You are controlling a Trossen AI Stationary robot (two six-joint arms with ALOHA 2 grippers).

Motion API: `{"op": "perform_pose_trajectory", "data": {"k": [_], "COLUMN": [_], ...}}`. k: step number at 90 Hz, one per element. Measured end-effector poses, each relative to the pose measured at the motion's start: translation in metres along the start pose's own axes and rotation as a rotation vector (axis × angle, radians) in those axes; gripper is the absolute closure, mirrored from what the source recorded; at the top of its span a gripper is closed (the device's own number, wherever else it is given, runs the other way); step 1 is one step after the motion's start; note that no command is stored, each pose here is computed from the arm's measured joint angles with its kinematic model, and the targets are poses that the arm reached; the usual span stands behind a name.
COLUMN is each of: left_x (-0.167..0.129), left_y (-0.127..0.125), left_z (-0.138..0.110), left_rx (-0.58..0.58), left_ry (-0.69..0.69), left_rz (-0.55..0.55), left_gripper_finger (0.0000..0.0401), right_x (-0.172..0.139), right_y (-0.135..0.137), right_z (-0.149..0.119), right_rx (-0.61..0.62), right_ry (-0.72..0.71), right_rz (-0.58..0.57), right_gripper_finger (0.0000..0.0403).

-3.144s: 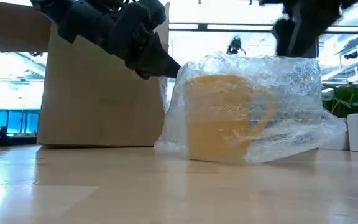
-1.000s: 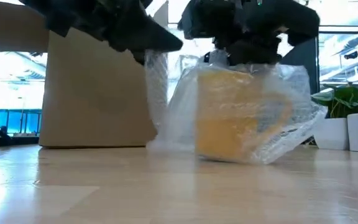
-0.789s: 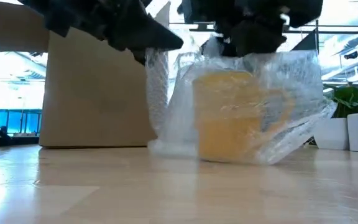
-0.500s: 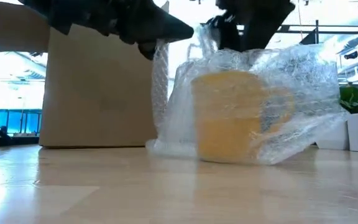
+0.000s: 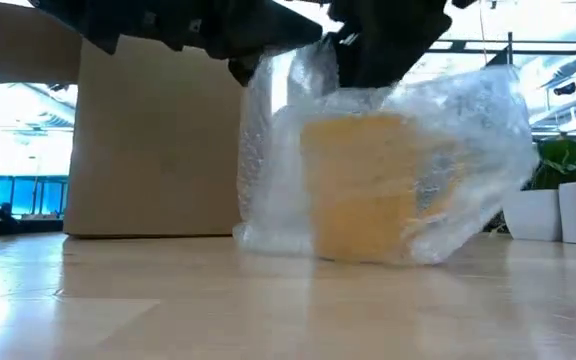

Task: Wrap mug
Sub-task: Wrap the yellow mug with the bubble wrap

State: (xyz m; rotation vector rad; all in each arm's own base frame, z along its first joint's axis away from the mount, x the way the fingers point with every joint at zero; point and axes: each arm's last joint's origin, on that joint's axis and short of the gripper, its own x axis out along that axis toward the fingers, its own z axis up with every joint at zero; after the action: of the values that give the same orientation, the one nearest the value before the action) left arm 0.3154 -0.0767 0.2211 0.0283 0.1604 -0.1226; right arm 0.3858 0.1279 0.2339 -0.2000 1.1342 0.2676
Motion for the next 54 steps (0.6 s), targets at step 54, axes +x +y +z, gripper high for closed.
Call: {"op": "perform_pose_trajectory", "data": {"k": [54], "left_x": [0.021], "left_y": [0.000], "left_z": [-0.021], "left_rx": [-0.012], "left_ry": [-0.065], "left_rz": [0.007], "left_gripper_finger": [0.0401], "right_x": [-0.035], "right_y": [-0.001], "right_z": [-0.012], "right_rx": [0.071], "right_ry": [0.006], "right_rz": [0.017], "right_gripper_finger": [0.0178]}}
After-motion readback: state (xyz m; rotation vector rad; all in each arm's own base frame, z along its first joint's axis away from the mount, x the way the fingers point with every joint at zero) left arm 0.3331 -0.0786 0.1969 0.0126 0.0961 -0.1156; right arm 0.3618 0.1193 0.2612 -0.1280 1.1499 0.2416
